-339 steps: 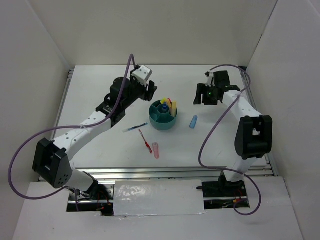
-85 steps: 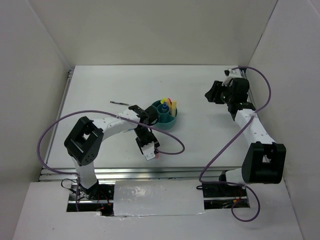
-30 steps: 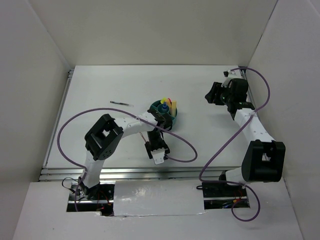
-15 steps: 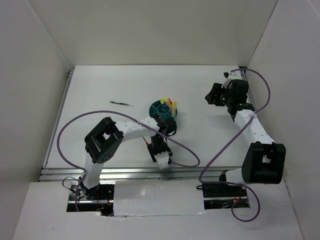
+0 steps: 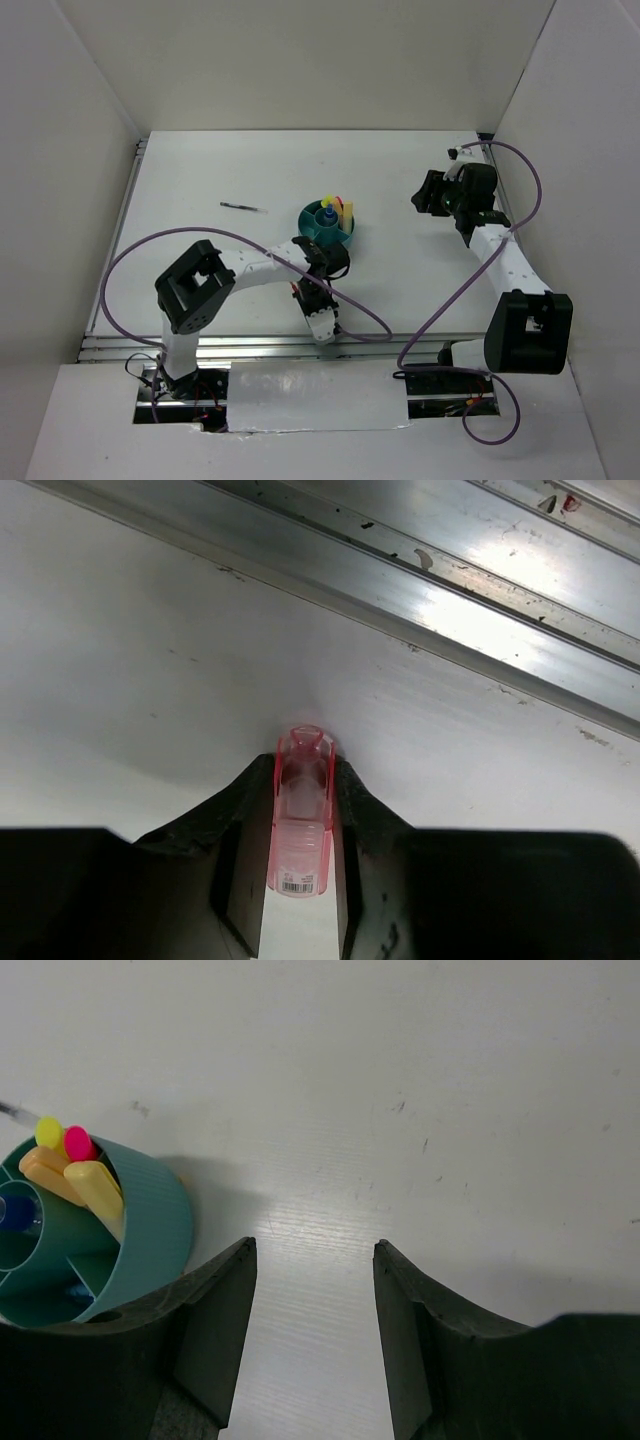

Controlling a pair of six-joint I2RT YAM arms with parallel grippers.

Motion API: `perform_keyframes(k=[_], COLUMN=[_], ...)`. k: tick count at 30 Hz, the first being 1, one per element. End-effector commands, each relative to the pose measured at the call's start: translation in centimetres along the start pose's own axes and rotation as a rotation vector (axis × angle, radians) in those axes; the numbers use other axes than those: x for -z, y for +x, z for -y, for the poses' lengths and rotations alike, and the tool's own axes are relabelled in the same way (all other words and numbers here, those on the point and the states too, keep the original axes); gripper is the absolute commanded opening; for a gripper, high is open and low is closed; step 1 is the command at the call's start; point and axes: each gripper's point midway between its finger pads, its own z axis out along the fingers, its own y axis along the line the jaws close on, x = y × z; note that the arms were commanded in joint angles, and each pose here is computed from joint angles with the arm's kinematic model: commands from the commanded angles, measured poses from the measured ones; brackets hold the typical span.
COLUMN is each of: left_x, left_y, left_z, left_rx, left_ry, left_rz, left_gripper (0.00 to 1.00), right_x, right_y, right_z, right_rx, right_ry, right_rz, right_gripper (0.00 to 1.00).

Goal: Sort the stationery into containers
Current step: Pick up the stationery from the center of the board, then place the stationery in the storage box.

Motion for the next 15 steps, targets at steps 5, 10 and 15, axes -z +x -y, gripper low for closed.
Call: perform_keyframes(k=[5, 10, 15], left_x=[0.7, 5.8, 10.1], left_y=[0.2, 0.0, -1.1], left_z=[-1.4, -4.6, -6.2], left_rx=[0.084, 0.117, 0.078], left_ry=[-0.104, -0.25, -0.392], left_rz=[0.116, 0.276, 0.355], left_gripper=[0.13, 0.07, 0.06], right_x=[0.7, 0.5, 0.6], right_y=[-2.0, -2.0, -2.0], right_z=[-0.3, -0.2, -0.2], right_rx=[0.03, 0.032, 0.036], right_ry=[0.003, 0.003, 0.002], right_rz=[0.052, 0.05, 0.056], right_gripper=[0.57, 0.57, 0.57])
